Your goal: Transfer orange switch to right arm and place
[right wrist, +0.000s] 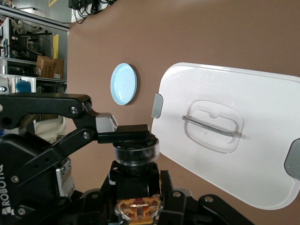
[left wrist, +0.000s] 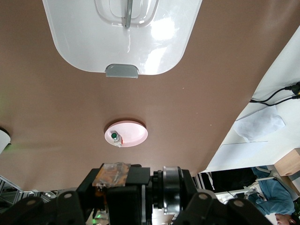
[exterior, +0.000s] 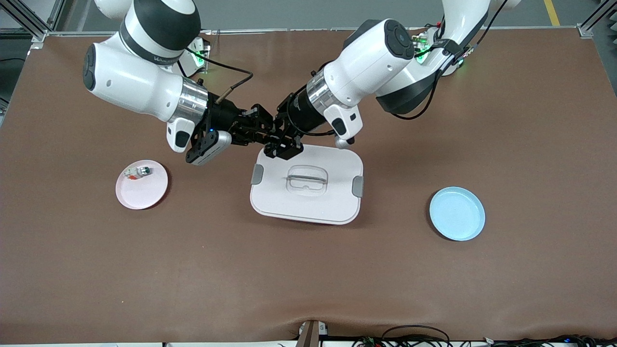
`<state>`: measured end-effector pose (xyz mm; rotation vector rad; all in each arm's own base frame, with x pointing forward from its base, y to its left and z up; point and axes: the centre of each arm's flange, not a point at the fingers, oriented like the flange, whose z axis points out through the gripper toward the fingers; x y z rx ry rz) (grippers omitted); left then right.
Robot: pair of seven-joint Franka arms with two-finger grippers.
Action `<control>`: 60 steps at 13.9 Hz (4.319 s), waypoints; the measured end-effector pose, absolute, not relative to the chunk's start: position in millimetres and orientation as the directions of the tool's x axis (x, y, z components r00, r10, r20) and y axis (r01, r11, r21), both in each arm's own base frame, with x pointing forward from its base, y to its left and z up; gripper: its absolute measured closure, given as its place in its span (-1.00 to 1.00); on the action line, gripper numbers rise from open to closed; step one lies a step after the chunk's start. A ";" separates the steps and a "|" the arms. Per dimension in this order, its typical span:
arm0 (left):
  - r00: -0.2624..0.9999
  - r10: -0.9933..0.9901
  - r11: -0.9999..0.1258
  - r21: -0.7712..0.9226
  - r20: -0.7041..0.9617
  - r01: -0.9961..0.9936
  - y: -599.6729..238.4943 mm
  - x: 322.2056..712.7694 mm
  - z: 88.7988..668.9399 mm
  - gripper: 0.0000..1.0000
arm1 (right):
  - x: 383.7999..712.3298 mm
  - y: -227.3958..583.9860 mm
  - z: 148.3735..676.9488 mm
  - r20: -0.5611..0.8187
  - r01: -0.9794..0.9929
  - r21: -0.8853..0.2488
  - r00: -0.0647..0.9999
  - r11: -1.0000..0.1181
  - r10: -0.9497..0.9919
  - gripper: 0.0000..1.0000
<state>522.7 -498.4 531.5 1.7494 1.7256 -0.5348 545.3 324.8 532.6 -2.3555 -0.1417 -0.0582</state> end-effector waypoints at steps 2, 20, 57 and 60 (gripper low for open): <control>0.066 0.738 0.044 0.146 -0.672 0.988 -498.3 522.9 531.9 -0.44 | 545.7 324.5 533.2 0.097 0.136 -0.699 0.991 -0.702 0.095 0.18; 0.129 0.831 -0.011 0.215 -0.542 0.976 -460.7 521.0 576.4 -1.00 | 588.2 222.8 445.7 0.238 0.733 -0.292 0.677 -0.614 0.696 0.18; 0.909 0.397 -0.903 0.125 -0.129 0.412 -6.0 488.6 586.4 -1.00 | 548.7 -69.3 193.9 -0.071 0.996 0.033 0.084 -0.082 0.994 0.18; 0.920 0.364 -0.913 0.142 -0.145 0.383 -14.4 513.7 575.8 -1.00 | 546.5 -68.3 191.1 -0.071 0.996 0.025 0.083 -0.081 0.994 0.18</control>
